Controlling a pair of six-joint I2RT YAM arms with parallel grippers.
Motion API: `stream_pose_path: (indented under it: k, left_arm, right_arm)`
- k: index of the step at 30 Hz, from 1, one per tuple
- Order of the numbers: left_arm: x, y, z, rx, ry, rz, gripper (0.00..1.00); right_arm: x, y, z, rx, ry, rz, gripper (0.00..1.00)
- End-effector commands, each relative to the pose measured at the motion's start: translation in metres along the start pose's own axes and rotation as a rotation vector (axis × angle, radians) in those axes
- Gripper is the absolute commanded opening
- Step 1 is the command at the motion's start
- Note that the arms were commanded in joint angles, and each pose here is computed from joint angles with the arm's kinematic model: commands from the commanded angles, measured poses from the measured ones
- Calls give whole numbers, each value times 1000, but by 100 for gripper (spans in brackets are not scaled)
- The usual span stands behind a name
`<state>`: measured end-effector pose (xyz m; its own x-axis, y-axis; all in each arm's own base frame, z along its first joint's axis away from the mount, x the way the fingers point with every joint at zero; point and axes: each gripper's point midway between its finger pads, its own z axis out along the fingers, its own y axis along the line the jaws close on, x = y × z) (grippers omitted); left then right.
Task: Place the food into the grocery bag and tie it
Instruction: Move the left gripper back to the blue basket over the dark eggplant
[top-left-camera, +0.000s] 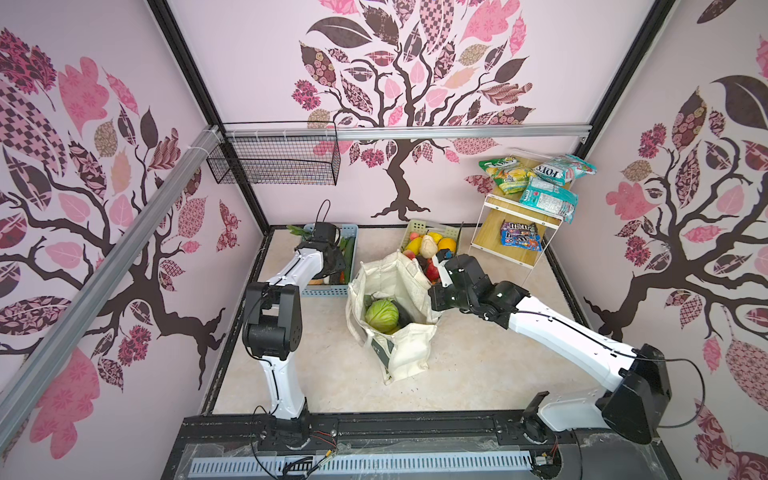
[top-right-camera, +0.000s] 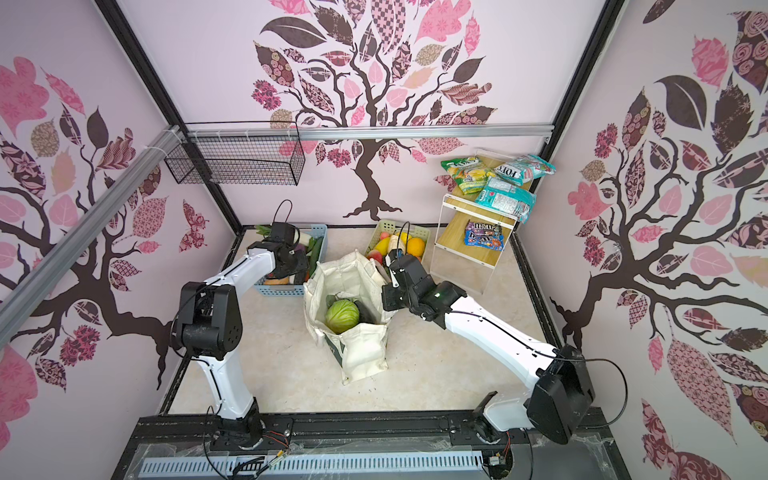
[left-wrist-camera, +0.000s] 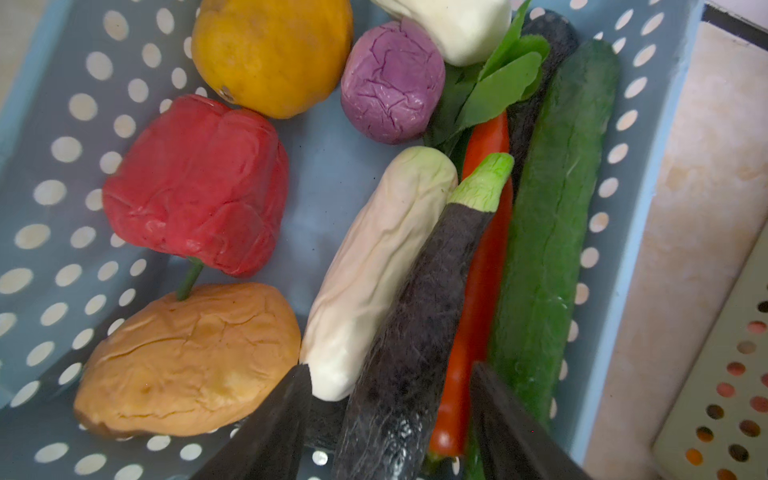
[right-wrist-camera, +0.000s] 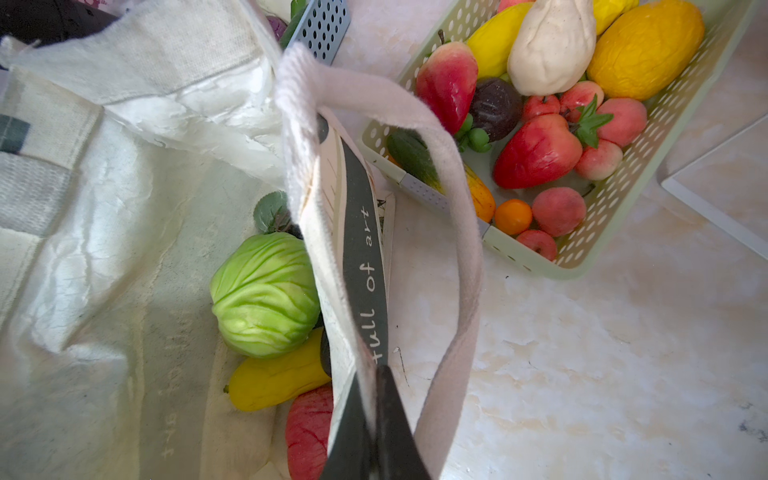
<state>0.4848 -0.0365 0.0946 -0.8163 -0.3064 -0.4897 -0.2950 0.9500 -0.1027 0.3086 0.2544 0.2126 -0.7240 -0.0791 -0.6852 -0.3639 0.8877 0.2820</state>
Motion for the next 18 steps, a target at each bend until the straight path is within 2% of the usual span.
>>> stream_pose_path:
  k: [1, 9, 15, 18]
  left_arm:
    - [-13, -3, 7, 11, -18, 9, 64]
    - [-6, -8, 27, 33, 18, 3, 64]
    - [-8, -6, 22, 39, -3, -20, 52]
    - [-12, -4, 14, 40, -20, -27, 49]
  right_arm:
    - [-12, 0, 0, 18, -17, -8, 0]
    - [-13, 1, 0, 13, -17, -7, 0]
    - [-13, 0, -2, 17, -21, -7, 0]
    - [-12, 1, -3, 12, -21, -3, 0]
